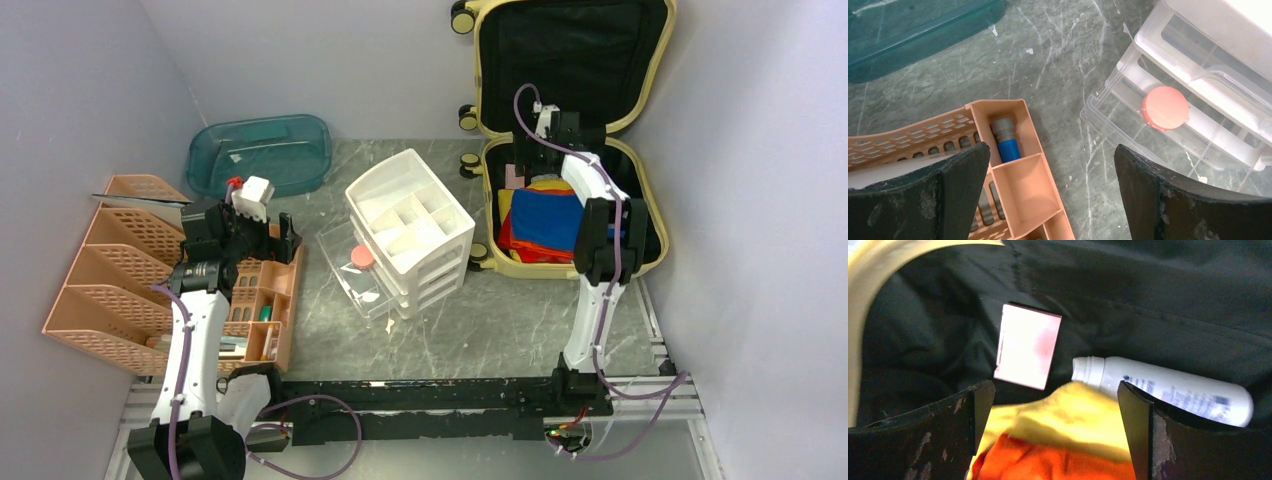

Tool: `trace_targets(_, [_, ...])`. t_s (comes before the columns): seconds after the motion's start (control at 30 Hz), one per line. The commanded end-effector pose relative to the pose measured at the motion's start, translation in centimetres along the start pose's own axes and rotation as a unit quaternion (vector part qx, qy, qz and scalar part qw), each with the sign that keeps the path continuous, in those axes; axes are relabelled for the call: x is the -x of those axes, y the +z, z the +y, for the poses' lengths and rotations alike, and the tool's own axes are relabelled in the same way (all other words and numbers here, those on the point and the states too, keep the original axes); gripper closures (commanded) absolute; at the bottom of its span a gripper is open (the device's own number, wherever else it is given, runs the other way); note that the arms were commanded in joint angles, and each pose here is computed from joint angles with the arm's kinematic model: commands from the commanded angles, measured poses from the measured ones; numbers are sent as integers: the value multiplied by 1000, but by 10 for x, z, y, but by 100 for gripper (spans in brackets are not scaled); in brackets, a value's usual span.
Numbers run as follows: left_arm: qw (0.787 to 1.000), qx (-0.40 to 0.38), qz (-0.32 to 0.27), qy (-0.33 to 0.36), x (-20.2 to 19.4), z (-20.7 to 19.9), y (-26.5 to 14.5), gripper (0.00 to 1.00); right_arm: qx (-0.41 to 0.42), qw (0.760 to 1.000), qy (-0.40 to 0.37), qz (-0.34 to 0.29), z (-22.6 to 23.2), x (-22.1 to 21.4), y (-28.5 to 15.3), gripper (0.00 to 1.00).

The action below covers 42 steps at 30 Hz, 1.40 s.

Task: Open, take out, and arrange the luggage
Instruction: Pick up the personal item from the luggage.

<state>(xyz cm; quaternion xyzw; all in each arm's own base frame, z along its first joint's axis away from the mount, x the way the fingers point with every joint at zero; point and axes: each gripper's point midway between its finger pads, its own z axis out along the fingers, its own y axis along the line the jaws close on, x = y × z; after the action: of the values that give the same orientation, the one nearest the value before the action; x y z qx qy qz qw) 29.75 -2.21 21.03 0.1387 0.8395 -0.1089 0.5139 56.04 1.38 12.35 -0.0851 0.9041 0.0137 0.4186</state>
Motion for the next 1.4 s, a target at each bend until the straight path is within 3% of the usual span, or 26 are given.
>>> trace_targets(0.0, [1000,-11,-7,8,3,-1,2,0,67,996,55,1,23,8,23,0])
trace_targets(0.43, [1000,-13,-2,7,0,-1,4,0,72,990,114,39,28,-19,71,0])
trace_targets(0.67, [1000,-12,-2,9,0,-1,3,0,23,993,90,68,11,-45,81,0])
trace_targets(0.8, [1000,-12,-2,8,-1,-1,4,0,40,992,93,78,17,-51,84,12])
trace_targets(0.93, [1000,-11,-1,9,-1,-1,3,0,47,992,97,61,19,-38,79,39])
trace_targets(1.07, [1000,-10,-1,9,-1,0,3,0,53,993,93,39,20,-16,66,53])
trace_targets(1.37, [1000,-10,-2,9,-1,-1,3,0,77,990,55,-100,29,83,-23,59])
